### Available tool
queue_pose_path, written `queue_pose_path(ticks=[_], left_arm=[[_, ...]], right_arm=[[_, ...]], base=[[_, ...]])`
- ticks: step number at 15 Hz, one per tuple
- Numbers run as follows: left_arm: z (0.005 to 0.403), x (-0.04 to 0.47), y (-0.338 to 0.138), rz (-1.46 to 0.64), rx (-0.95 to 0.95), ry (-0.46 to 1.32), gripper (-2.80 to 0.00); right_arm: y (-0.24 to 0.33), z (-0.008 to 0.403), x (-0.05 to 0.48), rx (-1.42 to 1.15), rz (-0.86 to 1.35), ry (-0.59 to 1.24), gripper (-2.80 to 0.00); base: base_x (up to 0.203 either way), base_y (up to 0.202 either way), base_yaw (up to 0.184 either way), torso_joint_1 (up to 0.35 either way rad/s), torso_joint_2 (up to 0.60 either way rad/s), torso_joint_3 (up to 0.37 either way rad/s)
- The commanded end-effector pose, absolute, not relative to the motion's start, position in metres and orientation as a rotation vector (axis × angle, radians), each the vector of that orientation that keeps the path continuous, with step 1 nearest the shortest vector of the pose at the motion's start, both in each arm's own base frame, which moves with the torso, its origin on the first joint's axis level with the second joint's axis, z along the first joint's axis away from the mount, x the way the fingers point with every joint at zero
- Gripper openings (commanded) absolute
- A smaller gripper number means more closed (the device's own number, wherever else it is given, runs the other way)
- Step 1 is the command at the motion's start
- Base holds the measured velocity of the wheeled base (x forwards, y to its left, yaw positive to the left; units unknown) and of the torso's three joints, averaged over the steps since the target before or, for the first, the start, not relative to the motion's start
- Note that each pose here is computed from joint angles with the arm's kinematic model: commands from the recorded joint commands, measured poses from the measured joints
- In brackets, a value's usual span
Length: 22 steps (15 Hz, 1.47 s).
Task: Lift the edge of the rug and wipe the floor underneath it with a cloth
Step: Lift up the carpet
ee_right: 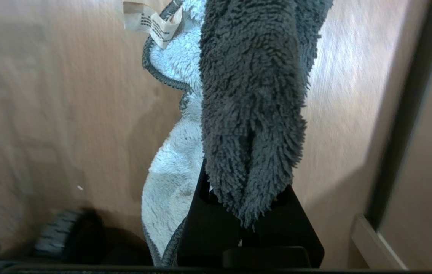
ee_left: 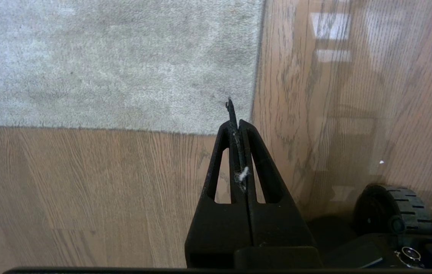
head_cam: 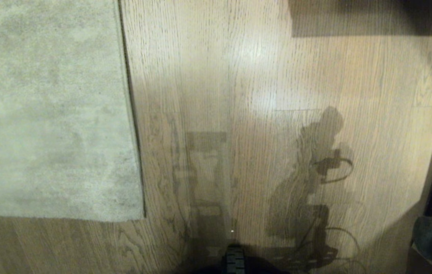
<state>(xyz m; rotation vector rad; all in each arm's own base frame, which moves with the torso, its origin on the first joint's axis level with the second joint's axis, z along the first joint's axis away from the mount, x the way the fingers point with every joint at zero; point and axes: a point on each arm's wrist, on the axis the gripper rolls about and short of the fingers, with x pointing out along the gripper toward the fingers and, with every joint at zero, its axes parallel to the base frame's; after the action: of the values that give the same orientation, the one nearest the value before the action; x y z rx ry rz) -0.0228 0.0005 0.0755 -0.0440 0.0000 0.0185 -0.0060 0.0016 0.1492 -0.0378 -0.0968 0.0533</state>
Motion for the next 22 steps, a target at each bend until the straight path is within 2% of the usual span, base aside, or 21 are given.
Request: queue_pose_path(ticks=[1, 4, 10, 15, 22], left_arm=[[0.075, -0.023, 0.000, 0.019, -0.044, 0.000, -2.80], [0.075, -0.023, 0.000, 0.018, -0.044, 0.000, -2.80], [0.075, -0.023, 0.000, 0.018, -0.044, 0.000, -2.80], [0.075, -0.023, 0.000, 0.018, -0.044, 0.000, -2.80], [0.075, -0.023, 0.001, 0.020, -0.044, 0.000, -2.80]], right_arm=[[0.001, 0.129, -0.009, -0.046, 0.057, -0.092, -2.80], [0.001, 0.106, -0.010, -0.056, 0.034, -0.090, -2.80], [0.001, 0.089, -0.023, -0.056, 0.031, -0.116, -2.80], [0.000, 0.077, -0.023, -0.061, 0.010, -0.017, -2.80], [0.000, 0.077, -0.023, -0.049, 0.009, -0.014, -2.80]], base=[[0.000, 0.000, 0.000, 0.000, 0.00, 0.000], [0.000, 0.000, 0.000, 0.000, 0.00, 0.000], [0.000, 0.000, 0.000, 0.000, 0.00, 0.000], [0.000, 0.000, 0.000, 0.000, 0.00, 0.000], [0.000, 0.000, 0.000, 0.000, 0.00, 0.000]])
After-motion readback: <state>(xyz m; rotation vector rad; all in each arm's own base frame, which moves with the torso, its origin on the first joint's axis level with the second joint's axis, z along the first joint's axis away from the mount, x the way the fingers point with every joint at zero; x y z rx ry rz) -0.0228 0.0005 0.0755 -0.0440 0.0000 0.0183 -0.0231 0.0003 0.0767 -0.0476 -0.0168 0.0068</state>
